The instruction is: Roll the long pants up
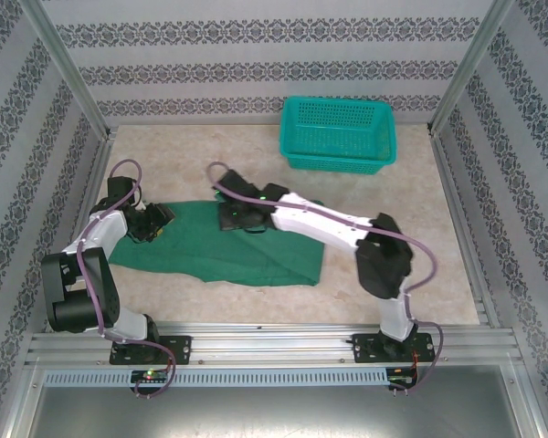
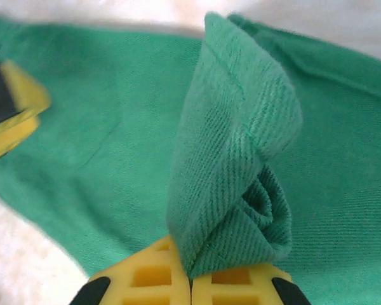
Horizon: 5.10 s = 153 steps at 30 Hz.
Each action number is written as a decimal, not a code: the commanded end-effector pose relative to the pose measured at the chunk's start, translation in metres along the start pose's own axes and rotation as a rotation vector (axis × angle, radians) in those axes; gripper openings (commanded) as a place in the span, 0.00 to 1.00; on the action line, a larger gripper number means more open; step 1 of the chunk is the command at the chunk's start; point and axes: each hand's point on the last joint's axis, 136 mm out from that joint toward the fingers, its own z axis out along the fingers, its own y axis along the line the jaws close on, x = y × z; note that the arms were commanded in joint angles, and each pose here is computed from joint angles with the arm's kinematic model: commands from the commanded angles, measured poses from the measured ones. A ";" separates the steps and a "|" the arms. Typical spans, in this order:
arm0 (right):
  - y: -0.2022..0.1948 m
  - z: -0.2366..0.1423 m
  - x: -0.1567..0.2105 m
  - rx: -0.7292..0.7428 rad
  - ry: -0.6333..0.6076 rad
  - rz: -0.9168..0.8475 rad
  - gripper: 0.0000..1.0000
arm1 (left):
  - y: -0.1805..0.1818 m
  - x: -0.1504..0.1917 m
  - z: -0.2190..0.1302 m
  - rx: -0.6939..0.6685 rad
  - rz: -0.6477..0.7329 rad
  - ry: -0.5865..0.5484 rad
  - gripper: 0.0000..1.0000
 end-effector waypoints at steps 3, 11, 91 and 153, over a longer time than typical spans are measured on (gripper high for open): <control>0.061 0.008 0.028 -0.164 0.185 -0.093 0.50 | -0.013 -0.004 0.005 0.057 0.041 0.006 0.56; -0.027 -0.032 0.013 -0.105 0.106 0.077 0.98 | -0.034 0.016 0.021 0.123 0.125 0.089 0.70; -0.186 -0.014 0.023 0.076 0.127 0.320 0.96 | 0.046 -0.020 -0.127 -0.397 0.127 -0.112 0.00; -0.303 -0.024 0.077 0.413 0.239 0.429 0.54 | -0.020 0.028 -0.025 -0.035 0.255 0.082 0.89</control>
